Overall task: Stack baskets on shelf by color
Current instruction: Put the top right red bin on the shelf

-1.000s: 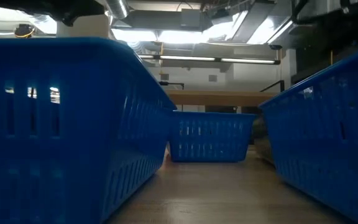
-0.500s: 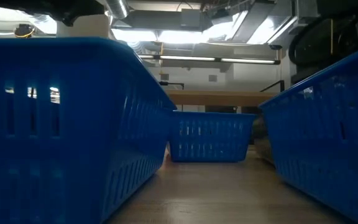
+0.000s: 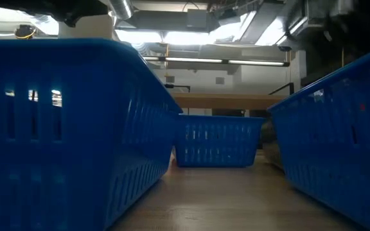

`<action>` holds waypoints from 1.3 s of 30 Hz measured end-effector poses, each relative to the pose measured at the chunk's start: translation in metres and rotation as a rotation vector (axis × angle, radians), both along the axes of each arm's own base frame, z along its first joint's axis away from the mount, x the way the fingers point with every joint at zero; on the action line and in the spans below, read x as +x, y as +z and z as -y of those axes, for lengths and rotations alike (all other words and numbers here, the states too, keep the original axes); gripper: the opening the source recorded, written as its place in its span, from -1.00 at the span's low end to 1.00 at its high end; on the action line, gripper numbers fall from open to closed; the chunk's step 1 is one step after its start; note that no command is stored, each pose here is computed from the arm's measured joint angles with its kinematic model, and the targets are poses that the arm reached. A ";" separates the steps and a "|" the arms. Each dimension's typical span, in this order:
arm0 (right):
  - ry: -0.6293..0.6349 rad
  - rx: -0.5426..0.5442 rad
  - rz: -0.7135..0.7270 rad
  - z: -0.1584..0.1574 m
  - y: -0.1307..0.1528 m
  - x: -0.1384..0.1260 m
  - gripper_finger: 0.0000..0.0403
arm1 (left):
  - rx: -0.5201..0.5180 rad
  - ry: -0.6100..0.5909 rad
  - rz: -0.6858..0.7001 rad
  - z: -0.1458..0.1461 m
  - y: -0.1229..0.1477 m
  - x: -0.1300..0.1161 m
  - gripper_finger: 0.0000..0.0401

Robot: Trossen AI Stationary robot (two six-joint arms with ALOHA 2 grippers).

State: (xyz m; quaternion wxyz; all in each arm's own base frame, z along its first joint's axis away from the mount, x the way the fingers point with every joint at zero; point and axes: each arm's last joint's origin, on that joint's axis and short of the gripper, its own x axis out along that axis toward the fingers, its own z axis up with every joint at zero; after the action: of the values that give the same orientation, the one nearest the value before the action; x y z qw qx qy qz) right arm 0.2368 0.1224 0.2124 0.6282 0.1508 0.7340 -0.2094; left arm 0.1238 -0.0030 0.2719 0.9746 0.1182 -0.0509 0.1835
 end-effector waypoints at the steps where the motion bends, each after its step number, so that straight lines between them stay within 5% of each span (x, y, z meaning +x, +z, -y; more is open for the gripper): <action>1: 0.004 -0.048 0.022 0.002 0.013 0.004 -0.99 | 0.000 0.000 0.000 0.000 0.000 0.000 -0.65; 10: 0.187 -0.600 0.393 0.040 0.134 0.034 -0.99 | 0.001 0.000 0.000 0.000 0.000 0.000 -0.65; 16: 0.357 -0.800 0.358 0.094 0.180 0.048 -1.00 | 0.003 0.000 -0.021 0.000 -0.002 0.000 -0.65; 28: 0.410 -0.419 0.253 0.236 0.168 0.053 -1.00 | 0.007 0.000 -0.056 0.000 -0.005 0.001 -0.65; 32: 0.385 -0.328 0.278 0.257 0.161 0.051 -1.00 | -0.003 0.000 -0.076 0.000 -0.008 0.001 -0.65; 39: 0.405 -0.332 0.282 0.261 0.159 0.053 -1.00 | -0.078 -0.009 -0.072 0.000 -0.010 0.001 -0.65</action>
State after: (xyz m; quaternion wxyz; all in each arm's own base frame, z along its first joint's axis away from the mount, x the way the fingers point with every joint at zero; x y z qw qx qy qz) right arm 0.2896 -0.1383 0.3716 0.7690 -0.0759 0.6105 -0.1738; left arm 0.1248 -0.0031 0.2620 0.9804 0.0864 -0.0093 0.1769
